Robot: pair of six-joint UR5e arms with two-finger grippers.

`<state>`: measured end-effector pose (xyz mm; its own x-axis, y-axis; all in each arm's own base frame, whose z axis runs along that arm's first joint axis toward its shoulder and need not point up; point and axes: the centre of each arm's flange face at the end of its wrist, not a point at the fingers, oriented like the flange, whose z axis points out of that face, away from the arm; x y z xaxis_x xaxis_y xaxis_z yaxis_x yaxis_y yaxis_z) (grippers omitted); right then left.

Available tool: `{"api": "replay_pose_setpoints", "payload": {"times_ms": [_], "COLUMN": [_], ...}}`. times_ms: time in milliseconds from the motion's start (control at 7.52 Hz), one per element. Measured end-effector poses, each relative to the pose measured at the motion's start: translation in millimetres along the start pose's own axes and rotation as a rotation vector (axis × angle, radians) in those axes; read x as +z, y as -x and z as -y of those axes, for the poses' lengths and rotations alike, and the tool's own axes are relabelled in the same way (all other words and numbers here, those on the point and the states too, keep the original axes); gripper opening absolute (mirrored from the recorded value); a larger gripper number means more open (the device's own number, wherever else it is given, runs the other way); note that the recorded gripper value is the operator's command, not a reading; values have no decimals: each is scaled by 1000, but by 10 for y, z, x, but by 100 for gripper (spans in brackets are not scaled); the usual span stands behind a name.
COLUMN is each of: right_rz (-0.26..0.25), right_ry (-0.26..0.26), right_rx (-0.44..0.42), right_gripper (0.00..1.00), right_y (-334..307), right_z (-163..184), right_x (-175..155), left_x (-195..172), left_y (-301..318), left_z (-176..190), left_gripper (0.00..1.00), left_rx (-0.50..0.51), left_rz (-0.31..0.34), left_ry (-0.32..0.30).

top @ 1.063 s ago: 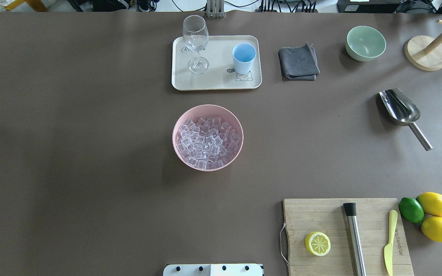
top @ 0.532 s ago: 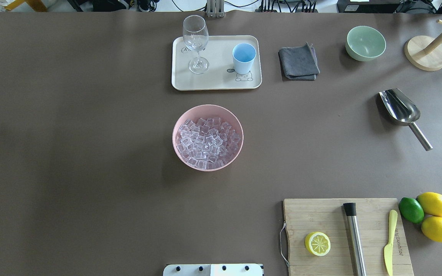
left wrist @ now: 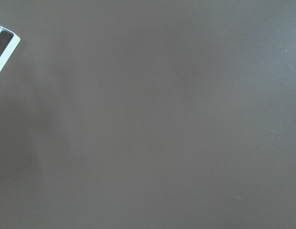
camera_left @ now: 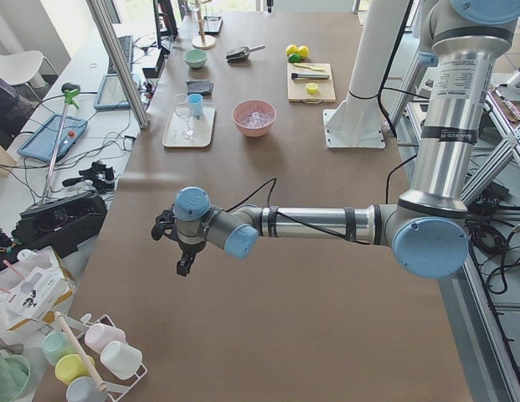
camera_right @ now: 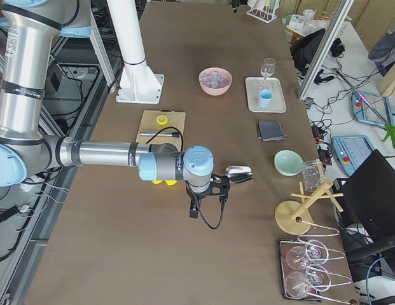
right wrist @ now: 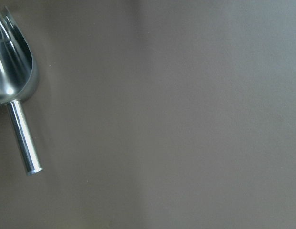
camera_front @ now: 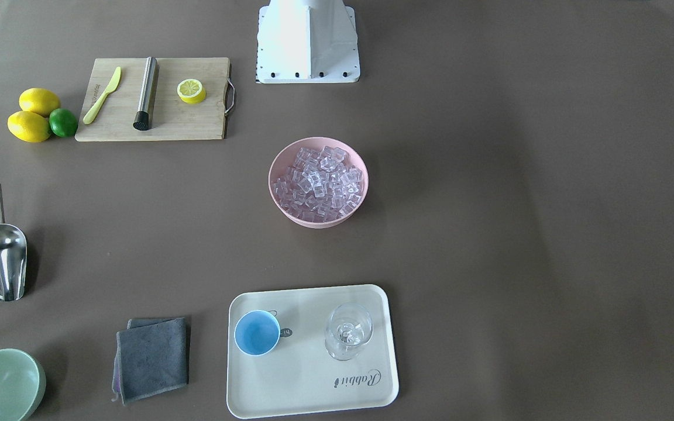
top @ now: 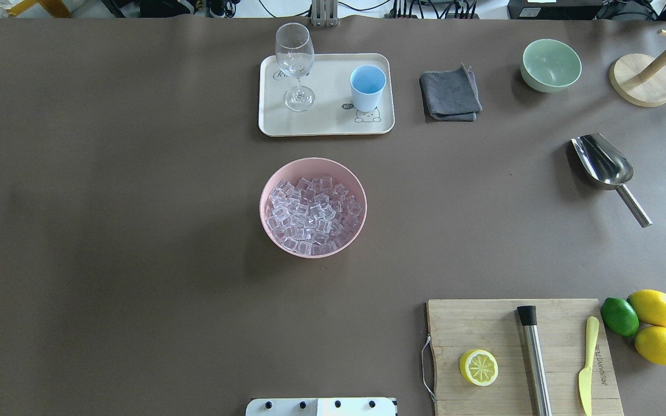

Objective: Put ice in cup with scoop

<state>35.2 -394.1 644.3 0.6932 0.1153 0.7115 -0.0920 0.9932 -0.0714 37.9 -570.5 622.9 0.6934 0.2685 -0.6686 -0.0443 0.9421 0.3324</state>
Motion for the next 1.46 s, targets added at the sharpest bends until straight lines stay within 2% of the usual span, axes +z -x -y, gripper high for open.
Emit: {"api": "replay_pose_setpoints", "payload": {"times_ms": [399,665,797,1063,1196,1462], "right_rz": [5,-6,-22,-60,-72,-61], "right_ry": [-17,-71,-95,-139,-144,-160], "right_rx": [7,38,26,-61,-119,-208], "right_gripper": [100,99,99,99,99,98], "right_y": [399,826,1070,1467,1523,1622], "right_z": [-48,-87,-104,-25,21,164], "right_x": [217,465,626,845,926,1068], "left_x": [69,180,203,235,280,230], "left_y": [-204,-603,-711,-921,-1055,-1262], "left_z": [79,144,156,189,197,243], "left_gripper": [99,99,99,99,99,99], "left_rx": [36,103,121,156,178,213], "left_rz": [-15,-43,-51,-67,-78,-95], "left_ry": [5,16,18,20,26,12]}}
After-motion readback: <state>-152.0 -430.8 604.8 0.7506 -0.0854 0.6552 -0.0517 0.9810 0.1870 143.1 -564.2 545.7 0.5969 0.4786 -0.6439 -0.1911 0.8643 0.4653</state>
